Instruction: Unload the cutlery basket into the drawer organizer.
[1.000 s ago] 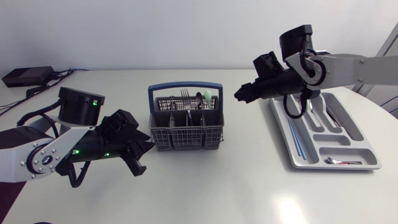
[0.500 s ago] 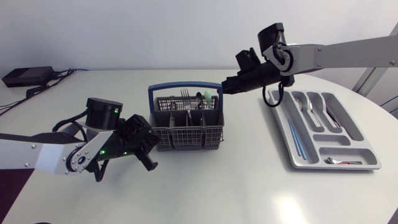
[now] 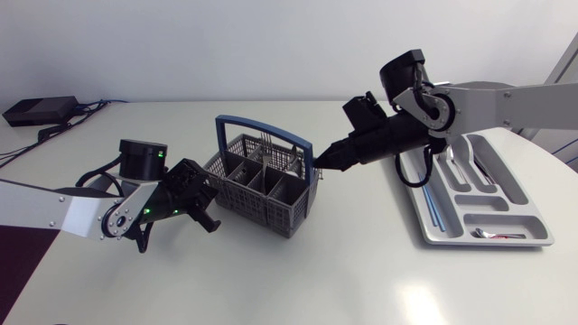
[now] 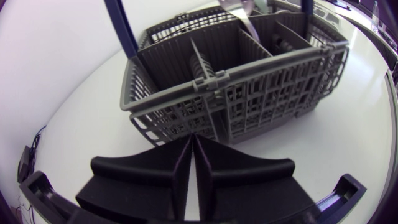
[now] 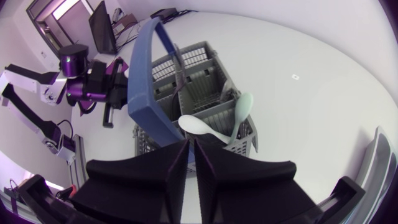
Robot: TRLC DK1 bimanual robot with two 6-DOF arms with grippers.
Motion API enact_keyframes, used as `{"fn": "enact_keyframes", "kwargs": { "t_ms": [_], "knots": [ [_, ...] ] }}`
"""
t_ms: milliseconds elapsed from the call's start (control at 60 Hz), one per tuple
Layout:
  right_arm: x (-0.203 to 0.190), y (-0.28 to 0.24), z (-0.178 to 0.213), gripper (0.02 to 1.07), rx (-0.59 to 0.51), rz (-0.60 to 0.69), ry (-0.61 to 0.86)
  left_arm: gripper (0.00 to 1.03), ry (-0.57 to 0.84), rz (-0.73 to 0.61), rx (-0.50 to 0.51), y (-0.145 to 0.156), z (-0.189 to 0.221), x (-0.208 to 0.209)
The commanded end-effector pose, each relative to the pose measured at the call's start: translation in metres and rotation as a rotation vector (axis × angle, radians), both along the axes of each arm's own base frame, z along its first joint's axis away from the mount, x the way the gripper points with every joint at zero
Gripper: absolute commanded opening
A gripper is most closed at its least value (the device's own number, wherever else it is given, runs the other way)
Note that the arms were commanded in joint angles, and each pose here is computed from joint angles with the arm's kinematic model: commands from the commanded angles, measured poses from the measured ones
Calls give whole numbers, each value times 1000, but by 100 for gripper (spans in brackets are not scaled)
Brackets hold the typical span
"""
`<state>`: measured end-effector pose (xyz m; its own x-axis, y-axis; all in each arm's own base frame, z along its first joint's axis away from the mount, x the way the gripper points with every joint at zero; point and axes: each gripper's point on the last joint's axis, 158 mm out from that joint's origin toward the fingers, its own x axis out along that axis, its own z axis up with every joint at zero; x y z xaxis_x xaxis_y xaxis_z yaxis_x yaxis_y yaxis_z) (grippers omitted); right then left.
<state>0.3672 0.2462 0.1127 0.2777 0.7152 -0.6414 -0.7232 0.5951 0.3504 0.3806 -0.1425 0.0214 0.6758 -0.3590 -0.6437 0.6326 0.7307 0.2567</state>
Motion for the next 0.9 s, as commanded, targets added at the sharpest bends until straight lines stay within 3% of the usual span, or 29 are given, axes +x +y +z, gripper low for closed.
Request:
{"fn": "enact_keyframes", "kwargs": {
  "t_ms": [0,150,300,350,450,517,633,883],
  "knots": [
    [-35,18,-5,16,5,83,29,8,-37,-18,-6,-6,9,14],
    [-64,30,-6,16,-26,119,26,8,-39,-19,-9,-8,9,23],
    [-56,13,-11,18,-100,36,-9,8,-32,-23,-10,-11,8,25],
    [-54,9,-7,24,-102,14,-21,10,-26,-21,-8,-10,7,24],
    [-47,-3,2,48,-140,-39,-77,23,-7,-15,-7,-5,8,18],
    [-39,-6,8,54,-161,-68,-114,29,2,-18,-14,-4,14,12],
    [-25,-6,20,55,-163,-92,-156,37,-2,-35,-34,-5,35,-1],
    [9,7,18,58,-168,-72,-227,43,5,-97,-67,-29,68,-26]
  ]
}}
